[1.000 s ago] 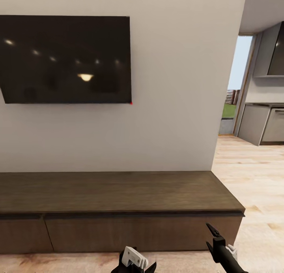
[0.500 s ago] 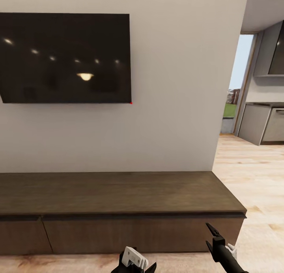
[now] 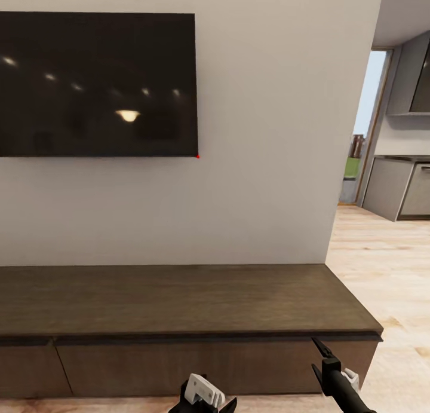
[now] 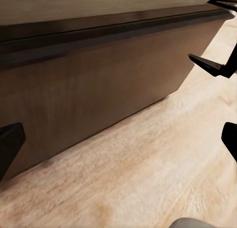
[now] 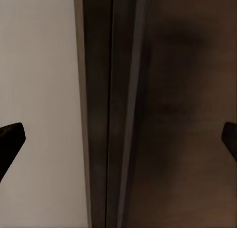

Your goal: Place each of the two pumpkins and all three candles from the living room inside a cabinet in the living room (use any cabinet), then make sure every cabinet is closed, and position the cauldron so it is next to a table in the living room.

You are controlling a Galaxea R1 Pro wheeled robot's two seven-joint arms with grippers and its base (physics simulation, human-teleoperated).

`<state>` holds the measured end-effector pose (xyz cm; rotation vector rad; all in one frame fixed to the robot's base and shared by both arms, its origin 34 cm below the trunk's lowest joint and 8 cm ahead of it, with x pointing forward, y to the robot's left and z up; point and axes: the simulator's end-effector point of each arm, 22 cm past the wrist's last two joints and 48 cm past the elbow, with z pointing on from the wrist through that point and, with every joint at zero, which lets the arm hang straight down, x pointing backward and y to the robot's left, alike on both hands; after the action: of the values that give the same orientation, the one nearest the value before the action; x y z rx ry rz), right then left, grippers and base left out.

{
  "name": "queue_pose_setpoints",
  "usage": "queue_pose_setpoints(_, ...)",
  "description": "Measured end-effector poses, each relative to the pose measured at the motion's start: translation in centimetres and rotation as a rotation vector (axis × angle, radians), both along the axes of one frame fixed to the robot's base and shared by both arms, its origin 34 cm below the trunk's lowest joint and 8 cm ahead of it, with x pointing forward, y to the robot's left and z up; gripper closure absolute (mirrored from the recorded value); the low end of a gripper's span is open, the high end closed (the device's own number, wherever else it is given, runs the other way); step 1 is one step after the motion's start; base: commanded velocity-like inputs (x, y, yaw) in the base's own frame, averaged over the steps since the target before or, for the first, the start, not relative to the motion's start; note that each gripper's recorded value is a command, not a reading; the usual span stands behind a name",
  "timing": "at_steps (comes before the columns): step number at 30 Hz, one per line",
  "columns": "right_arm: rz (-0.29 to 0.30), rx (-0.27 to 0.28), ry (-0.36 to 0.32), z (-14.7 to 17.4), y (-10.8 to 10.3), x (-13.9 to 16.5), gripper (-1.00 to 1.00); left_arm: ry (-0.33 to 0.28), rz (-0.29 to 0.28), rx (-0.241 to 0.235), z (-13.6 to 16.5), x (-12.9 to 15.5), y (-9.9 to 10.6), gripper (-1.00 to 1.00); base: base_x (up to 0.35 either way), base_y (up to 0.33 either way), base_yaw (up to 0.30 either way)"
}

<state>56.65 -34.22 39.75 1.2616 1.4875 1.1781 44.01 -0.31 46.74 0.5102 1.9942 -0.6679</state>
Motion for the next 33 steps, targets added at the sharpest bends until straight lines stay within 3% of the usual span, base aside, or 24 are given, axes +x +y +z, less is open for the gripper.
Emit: queue_pose_setpoints(33, 0.0, -0.001, 0.002, -0.06, -0.07, -0.02, -1.0, 0.0, 0.001, -0.005, 0.08, 0.03, 0.02, -1.0, 0.024, -0.006, 0.0)
